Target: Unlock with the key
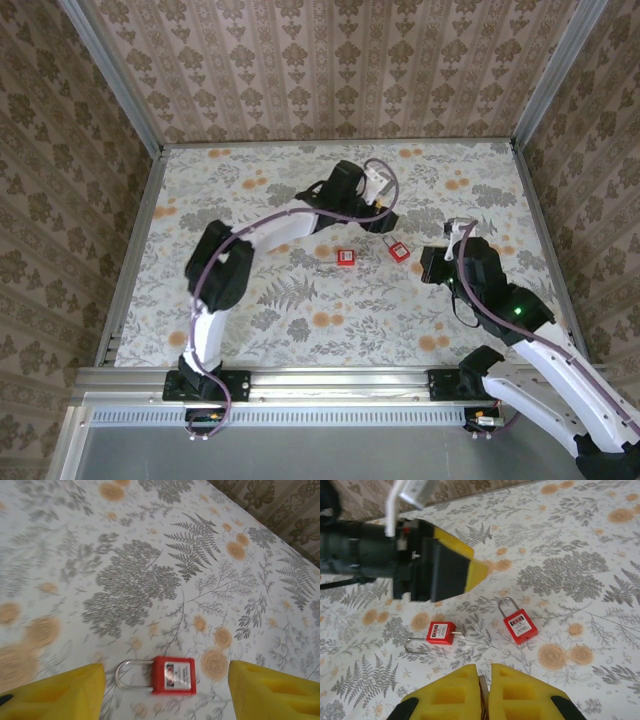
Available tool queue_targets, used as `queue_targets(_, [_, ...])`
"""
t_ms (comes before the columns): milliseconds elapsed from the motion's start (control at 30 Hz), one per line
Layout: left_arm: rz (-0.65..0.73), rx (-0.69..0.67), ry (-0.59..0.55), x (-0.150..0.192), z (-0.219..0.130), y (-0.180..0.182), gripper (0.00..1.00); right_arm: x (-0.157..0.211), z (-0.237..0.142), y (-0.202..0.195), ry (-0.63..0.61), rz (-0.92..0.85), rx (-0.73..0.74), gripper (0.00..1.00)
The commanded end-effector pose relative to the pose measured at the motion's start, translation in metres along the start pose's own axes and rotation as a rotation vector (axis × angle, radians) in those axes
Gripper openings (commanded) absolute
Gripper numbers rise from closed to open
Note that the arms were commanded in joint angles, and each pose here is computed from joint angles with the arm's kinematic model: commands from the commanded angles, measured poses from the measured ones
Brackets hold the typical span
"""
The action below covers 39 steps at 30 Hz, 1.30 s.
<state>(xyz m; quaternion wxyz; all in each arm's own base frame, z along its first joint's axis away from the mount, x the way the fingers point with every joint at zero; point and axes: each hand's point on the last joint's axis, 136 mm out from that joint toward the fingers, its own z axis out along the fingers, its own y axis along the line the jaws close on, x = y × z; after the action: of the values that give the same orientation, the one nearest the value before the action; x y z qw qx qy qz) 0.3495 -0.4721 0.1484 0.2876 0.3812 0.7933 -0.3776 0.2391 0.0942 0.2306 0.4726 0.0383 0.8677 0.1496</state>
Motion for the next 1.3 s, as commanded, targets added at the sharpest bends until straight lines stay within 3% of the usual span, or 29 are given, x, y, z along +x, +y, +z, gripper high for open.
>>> queue_targets(0, [-0.113,0.151,0.097,0.01,0.023,-0.026,0.66,0.008,-0.006,-0.014,0.011,0.024,0.049,0.01])
queue_targets(333, [-0.187,0.162,0.171,0.03,0.078,-0.026,0.64,0.009,-0.009,-0.004,0.018,0.024,-0.013,0.01])
queue_targets(567, [-0.225,0.043,0.225,0.042,0.094,-0.005,0.61,0.009,-0.013,-0.002,0.017,0.02,-0.03,0.01])
queue_targets(867, [-0.271,-0.035,0.286,0.06,0.087,0.015,0.58,0.008,-0.018,-0.001,0.013,0.017,-0.042,0.01])
queue_targets(1267, [-0.284,-0.06,0.32,0.076,0.059,0.003,0.57,0.007,-0.025,-0.007,-0.003,0.012,-0.026,0.01])
